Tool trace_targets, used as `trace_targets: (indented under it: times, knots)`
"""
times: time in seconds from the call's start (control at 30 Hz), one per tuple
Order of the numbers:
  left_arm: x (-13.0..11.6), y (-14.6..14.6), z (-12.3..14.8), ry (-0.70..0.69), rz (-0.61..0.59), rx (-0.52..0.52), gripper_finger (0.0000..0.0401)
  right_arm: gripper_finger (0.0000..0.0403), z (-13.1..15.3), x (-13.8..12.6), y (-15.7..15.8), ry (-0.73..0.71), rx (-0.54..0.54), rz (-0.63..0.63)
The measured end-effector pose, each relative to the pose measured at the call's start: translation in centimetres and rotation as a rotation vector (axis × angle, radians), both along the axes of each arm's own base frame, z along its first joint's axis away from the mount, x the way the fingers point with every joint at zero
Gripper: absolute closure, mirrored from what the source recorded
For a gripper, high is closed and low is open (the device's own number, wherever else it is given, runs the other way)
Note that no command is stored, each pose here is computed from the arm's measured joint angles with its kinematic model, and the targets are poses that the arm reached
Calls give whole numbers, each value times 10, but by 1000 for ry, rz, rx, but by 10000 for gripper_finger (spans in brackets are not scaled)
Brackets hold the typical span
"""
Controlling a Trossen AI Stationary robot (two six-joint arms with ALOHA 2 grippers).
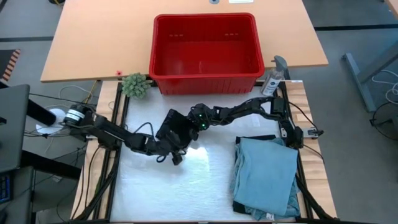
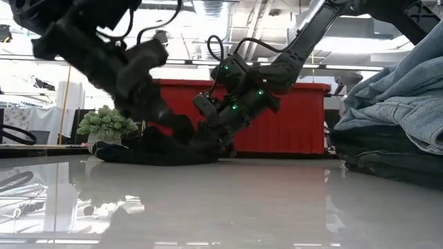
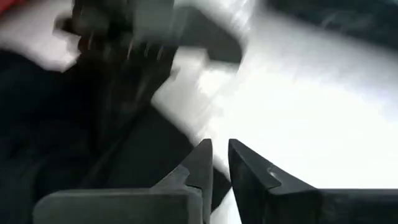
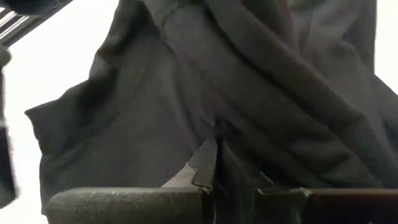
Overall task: Fold Laundry from Bin
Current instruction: Fold the black boxer
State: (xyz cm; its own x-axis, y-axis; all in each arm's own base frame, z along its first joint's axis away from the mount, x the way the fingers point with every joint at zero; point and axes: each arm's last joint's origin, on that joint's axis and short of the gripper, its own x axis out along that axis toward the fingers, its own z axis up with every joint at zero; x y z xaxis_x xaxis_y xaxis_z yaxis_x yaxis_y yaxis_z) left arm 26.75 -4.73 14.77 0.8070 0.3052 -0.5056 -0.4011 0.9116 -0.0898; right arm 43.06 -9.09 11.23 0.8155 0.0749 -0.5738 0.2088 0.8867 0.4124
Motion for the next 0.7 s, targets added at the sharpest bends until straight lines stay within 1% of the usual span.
trace_targets:
  times: [0.17, 0.27, 0.37, 0.5, 0.57, 0.7]
  knots:
    - [-2, 0, -23, 121, 104, 45, 387, 350, 3, 2, -3, 24, 2, 11]
    - [-6, 2, -38, 186, 163, 30, 398, 350, 4, 2, -2, 26, 17, 27]
    - [-5, 2, -50, 203, 211, 18, 399, 350, 4, 2, -2, 26, 19, 28]
    - [-2, 1, -62, 206, 223, -41, 398, 350, 6, 3, -2, 28, 27, 37]
    - [0, -2, -64, 206, 200, -74, 399, 350, 11, 6, -4, 25, 25, 50]
    - [0, -10, -63, 207, 134, -103, 400, 349, 25, 12, -12, 36, -24, 78]
